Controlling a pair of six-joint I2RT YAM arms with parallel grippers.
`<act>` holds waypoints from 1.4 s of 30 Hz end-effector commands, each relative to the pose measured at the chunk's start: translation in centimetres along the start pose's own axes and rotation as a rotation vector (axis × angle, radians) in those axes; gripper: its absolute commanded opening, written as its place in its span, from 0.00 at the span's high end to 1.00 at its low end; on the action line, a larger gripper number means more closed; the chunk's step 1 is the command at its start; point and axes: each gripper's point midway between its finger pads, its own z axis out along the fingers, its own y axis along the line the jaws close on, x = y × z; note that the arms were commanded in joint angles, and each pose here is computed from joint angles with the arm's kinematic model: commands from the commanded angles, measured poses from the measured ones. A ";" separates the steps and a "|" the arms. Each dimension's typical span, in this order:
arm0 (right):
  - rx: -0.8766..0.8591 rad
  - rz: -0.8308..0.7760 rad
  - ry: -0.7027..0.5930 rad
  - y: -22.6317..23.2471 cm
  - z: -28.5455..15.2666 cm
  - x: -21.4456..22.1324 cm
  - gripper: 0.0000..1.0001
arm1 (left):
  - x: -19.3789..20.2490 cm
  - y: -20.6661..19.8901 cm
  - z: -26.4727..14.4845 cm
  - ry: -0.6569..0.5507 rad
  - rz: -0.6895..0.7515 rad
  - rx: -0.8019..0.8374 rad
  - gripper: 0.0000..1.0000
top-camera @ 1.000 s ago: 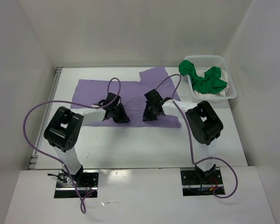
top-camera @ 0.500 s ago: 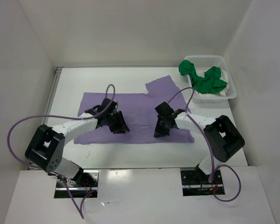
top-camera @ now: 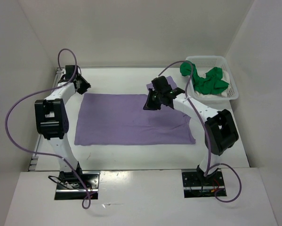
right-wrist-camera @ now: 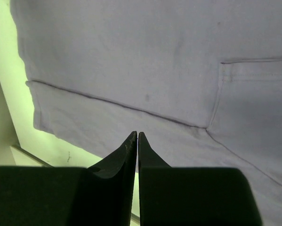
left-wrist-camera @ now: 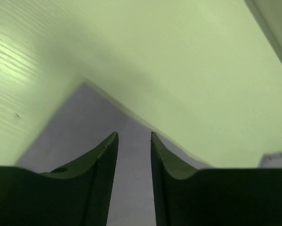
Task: Fold and stack the t-shirts
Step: Grap the side of the flattened tshirt furthest away from the robot with both arms
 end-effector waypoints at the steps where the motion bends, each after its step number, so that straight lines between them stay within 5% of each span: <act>1: -0.047 -0.062 0.000 1.1 0.6 -1.2 0.93 | -3.1 2.9 2.1 -0.066 0.045 -0.119 0.57; 18: -0.065 -0.063 -0.027 1.1 1.2 -2.4 0.87 | -0.9 6.1 7.3 0.024 0.156 -0.232 0.53; 27: -0.072 -0.071 -0.060 2.0 1.3 -4.4 0.77 | -0.6 6.8 8.5 0.024 0.158 -0.256 0.70; 32: -0.018 -0.046 -0.169 0.2 1.7 -9.4 0.57 | -1.0 6.5 8.4 0.015 0.158 -0.250 0.93; 42: 0.471 0.031 -0.444 -14.0 5.2 -23.3 0.51 | -2.9 4.3 4.6 -0.058 0.142 -0.182 1.00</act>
